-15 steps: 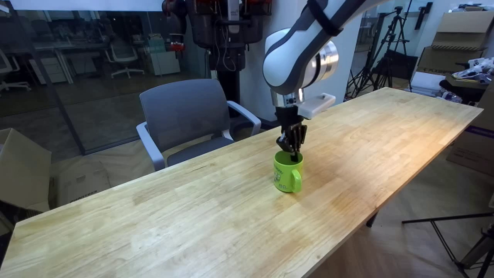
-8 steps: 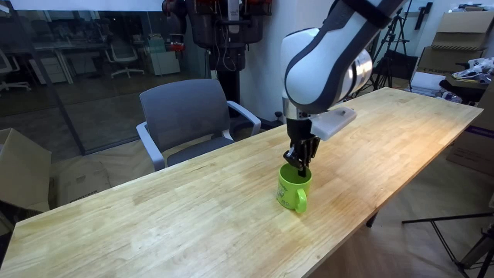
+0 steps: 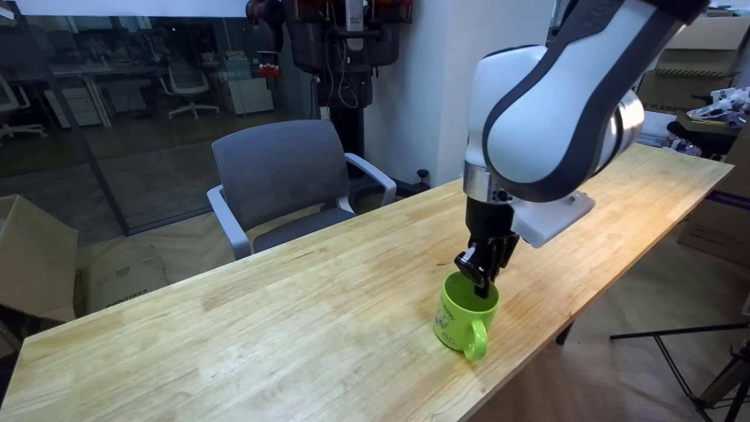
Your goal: Move the yellow mug forward
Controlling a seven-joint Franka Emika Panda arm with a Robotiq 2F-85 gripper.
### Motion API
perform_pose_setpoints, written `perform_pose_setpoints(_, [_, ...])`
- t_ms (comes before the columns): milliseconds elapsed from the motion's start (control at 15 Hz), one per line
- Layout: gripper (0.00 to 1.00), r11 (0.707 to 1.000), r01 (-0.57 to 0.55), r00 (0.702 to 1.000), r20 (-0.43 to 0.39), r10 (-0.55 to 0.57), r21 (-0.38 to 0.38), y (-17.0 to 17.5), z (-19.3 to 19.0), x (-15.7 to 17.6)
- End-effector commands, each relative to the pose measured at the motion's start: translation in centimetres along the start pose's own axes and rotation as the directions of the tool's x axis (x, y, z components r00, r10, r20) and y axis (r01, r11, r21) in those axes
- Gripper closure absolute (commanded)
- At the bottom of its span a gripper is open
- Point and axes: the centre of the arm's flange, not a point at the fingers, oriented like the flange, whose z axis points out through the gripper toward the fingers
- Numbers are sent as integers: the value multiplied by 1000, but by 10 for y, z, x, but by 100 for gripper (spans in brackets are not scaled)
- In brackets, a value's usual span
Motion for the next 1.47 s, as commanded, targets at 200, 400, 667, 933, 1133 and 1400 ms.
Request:
perform_pose_setpoints(200, [97,996,-51,995,-83,58,79,33,-16,-16])
perform_pose_setpoints(400, [97,986,-52,996,-64,62,157,48,-15,-10])
perform_pose_setpoints(667, [52,976,-51,996,-58,64,214,62,-19,-4])
perform_pose_setpoints(933, [24,979,-36,995,-84,54,199,68,-35,1])
perform_pose_setpoints(1133, [4,987,-25,993,-112,43,158,60,-56,2])
perform_pose_setpoints(1400, [1,989,-1,993,-118,19,151,59,-55,7])
